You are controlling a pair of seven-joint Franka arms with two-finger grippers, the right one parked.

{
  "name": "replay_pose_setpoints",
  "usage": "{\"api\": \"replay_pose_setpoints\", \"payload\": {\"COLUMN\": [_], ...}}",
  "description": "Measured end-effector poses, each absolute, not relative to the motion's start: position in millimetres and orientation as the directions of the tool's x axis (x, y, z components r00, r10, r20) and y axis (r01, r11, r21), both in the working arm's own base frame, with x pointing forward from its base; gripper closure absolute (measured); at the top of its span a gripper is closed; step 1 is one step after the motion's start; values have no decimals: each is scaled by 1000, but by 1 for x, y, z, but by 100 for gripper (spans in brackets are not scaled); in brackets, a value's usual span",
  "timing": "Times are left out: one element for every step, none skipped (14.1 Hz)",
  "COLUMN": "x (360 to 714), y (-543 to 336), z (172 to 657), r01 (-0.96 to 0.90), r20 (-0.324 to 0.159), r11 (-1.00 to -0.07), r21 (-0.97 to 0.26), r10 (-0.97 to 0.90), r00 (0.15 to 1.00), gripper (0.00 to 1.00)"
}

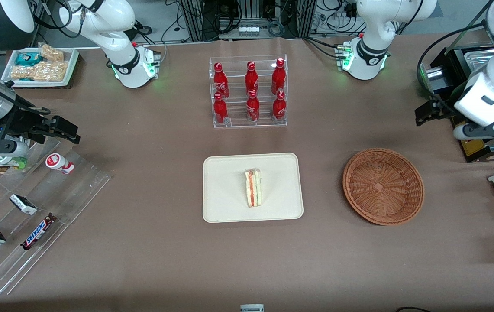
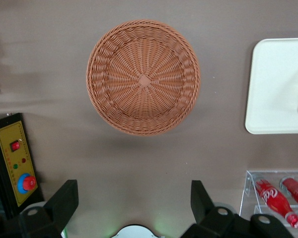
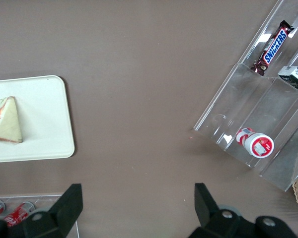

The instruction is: Place sandwich from basket to tray

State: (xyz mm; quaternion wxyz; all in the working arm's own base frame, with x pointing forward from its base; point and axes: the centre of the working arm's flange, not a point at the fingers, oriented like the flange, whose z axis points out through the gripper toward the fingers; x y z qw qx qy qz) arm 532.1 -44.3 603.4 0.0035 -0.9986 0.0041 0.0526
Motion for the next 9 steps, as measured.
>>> {"api": "replay_pose_setpoints", "payload": {"x": [532, 533, 533, 533, 533, 534, 534, 534, 535], "y": [-41, -39, -38, -38, -38, -37, -37, -37, -37], "z": [611, 616, 620, 623, 624, 625, 624, 623, 622], "r01": [-21, -29, -32, -34, -34, -35, -35, -35, -35], "r20": [-97, -85, -77, -71, -67, -66, -67, -69, -71], "r11": [-1000, -1000, -999, -999, -999, -999, -999, -999, -999], "r21": [1, 4, 5, 5, 6, 6, 6, 5, 5], "r10": [-21, -29, -33, -34, -35, -35, -35, -35, -36], "r00": [995, 996, 997, 997, 997, 997, 997, 997, 997], "gripper": [0, 0, 0, 0, 0, 0, 0, 0, 0]}}
